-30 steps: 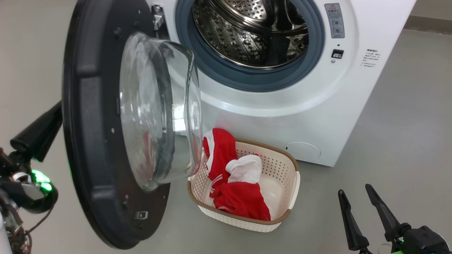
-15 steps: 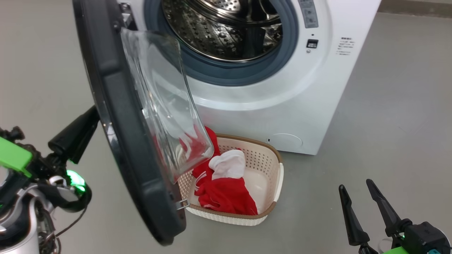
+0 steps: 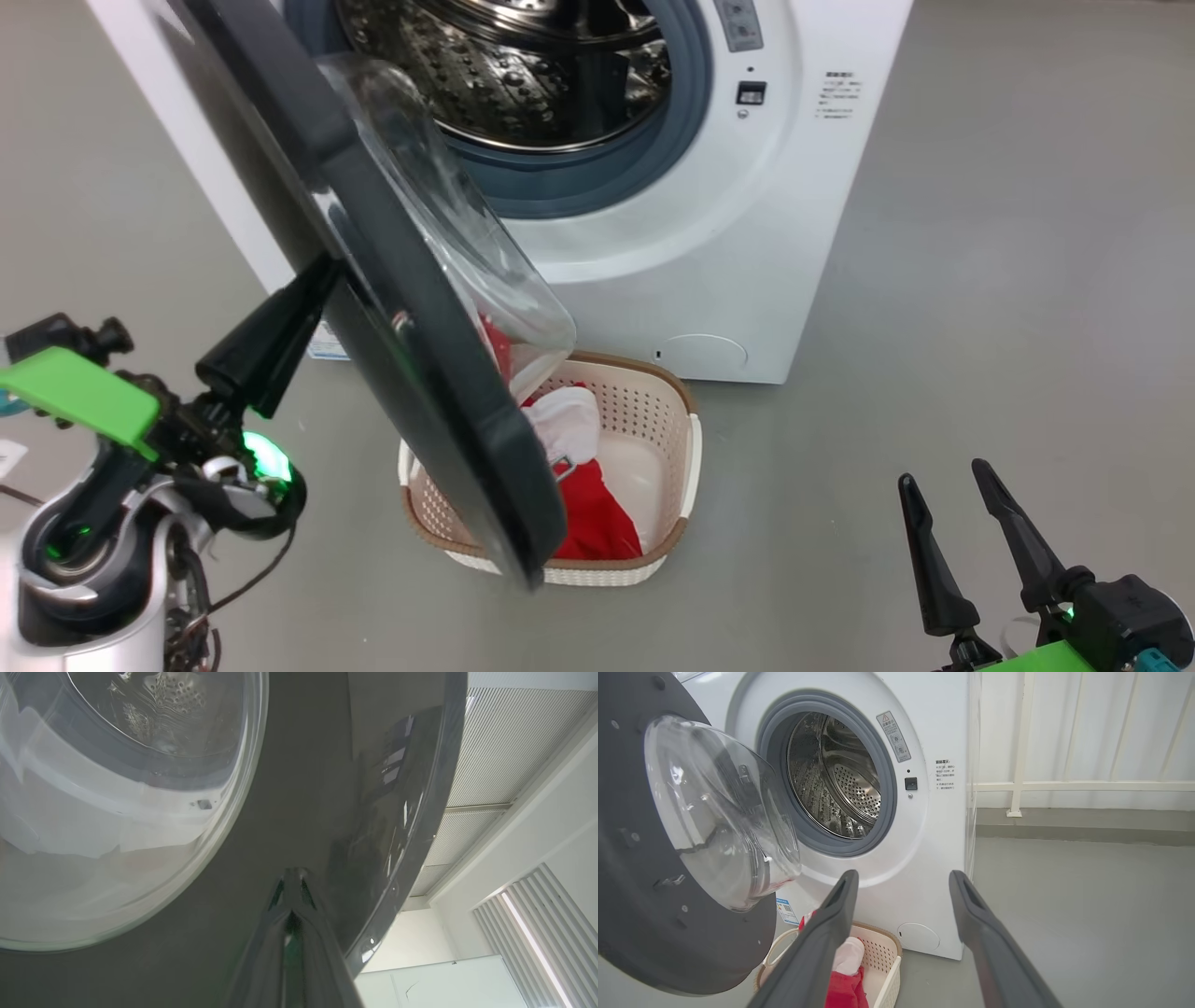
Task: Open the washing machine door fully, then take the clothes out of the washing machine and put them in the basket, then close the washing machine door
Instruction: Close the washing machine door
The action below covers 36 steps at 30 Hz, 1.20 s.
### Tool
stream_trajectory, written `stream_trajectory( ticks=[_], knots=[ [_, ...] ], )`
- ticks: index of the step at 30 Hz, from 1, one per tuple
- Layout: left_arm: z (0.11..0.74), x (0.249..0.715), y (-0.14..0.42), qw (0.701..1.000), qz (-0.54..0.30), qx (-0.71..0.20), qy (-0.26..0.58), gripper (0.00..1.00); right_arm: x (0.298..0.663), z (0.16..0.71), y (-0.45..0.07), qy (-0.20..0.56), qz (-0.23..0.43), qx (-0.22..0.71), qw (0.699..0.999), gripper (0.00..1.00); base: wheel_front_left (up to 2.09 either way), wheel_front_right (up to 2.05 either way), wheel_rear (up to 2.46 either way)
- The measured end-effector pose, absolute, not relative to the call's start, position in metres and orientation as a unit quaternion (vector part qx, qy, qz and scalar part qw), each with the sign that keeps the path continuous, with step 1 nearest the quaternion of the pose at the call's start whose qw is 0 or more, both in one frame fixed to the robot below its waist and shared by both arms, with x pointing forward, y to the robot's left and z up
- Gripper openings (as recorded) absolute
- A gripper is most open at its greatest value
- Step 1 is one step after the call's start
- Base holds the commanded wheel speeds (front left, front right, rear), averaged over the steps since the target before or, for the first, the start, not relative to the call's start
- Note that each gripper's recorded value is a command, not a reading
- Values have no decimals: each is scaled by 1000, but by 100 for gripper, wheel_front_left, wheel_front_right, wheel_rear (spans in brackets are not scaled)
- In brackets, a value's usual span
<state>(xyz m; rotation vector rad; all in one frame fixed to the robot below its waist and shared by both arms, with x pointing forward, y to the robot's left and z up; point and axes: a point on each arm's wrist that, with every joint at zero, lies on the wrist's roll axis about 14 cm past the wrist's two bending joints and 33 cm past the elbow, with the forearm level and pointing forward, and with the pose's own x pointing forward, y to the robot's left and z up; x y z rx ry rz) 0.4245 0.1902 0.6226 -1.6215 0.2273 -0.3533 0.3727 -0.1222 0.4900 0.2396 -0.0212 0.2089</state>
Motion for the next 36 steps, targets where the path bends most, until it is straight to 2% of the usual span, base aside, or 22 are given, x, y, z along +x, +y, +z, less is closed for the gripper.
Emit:
stream_trajectory(
  ticks=[16,36],
  knots=[
    [610,472,147,673,-174,-710,114,0,381,481,-143,-3,70,118,991,100,0,0,0],
    [605,540,91,660,-221,-705,136,0,392,460,-167,20,31,107,994,100,0,0,0]
  ],
)
